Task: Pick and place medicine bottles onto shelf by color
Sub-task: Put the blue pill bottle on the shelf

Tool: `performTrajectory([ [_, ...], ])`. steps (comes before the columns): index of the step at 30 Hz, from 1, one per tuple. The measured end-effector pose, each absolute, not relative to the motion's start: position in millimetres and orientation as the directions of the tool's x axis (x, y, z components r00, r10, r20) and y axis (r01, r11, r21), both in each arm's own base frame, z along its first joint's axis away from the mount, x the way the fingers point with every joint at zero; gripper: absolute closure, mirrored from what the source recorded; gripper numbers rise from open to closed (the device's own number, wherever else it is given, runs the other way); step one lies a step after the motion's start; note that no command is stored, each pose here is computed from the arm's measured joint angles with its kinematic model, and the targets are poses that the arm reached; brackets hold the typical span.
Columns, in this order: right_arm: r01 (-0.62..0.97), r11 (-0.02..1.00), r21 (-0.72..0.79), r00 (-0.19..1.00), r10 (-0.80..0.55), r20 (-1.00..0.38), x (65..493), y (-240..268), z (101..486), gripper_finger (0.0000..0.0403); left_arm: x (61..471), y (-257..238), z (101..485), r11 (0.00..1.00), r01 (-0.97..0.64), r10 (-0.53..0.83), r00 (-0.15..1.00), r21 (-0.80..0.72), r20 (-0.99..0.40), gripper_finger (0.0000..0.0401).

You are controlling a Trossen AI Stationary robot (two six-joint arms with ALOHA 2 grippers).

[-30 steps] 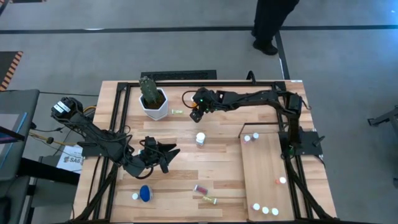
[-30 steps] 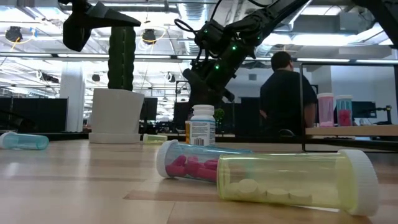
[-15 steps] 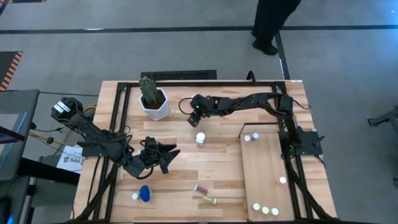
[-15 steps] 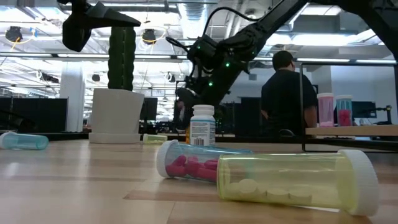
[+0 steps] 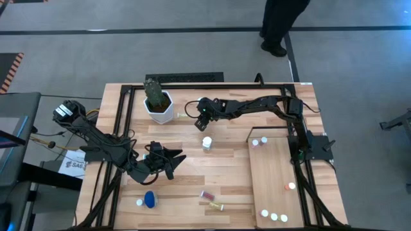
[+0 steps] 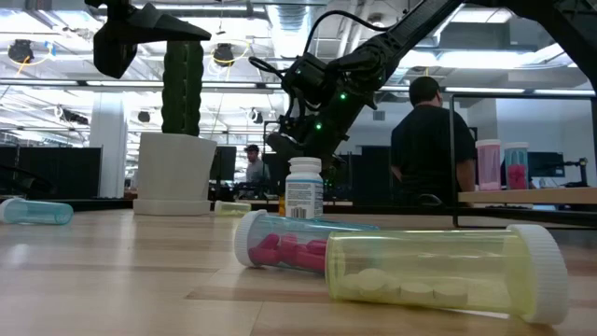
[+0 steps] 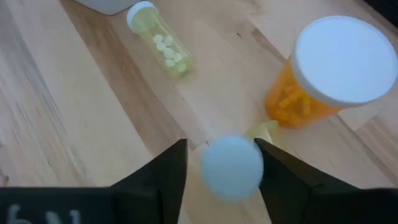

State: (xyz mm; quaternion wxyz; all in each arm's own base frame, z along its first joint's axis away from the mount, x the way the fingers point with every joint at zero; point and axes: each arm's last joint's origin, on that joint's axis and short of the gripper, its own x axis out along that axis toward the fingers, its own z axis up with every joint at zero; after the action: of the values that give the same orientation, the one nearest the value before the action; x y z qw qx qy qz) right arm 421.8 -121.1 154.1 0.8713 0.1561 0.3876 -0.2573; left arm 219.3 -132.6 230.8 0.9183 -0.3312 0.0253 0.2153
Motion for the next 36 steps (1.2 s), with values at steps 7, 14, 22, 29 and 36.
performTrajectory([
  [7,0.563,0.823,0.069,0.56,-0.318,-0.765,421,-121,153,0.0268,219,-133,231,0.689,-0.414,0.38,0.905,-0.595,-0.19,0.0218],
  [14,0.53,0.847,0.039,0.542,-0.303,-0.784,415,-113,166,0.0277,219,-133,231,0.689,-0.415,0.381,0.905,-0.595,-0.19,0.0218],
  [22,0.409,0.913,0.012,0.565,-0.243,-0.788,393,-81,224,0.0268,219,-132,230,0.691,-0.418,0.382,0.904,-0.59,-0.193,0.0218],
  [29,0.148,0.988,0.037,0.614,-0.062,-0.787,359,-20,281,0.0273,219,-132,229,0.702,-0.429,0.391,0.899,-0.568,-0.197,0.0218],
  [36,-0.115,0.993,-0.001,0.568,0.065,-0.82,302,48,316,0.0269,218,-131,228,0.703,-0.444,0.407,0.892,-0.555,-0.198,0.0218],
])
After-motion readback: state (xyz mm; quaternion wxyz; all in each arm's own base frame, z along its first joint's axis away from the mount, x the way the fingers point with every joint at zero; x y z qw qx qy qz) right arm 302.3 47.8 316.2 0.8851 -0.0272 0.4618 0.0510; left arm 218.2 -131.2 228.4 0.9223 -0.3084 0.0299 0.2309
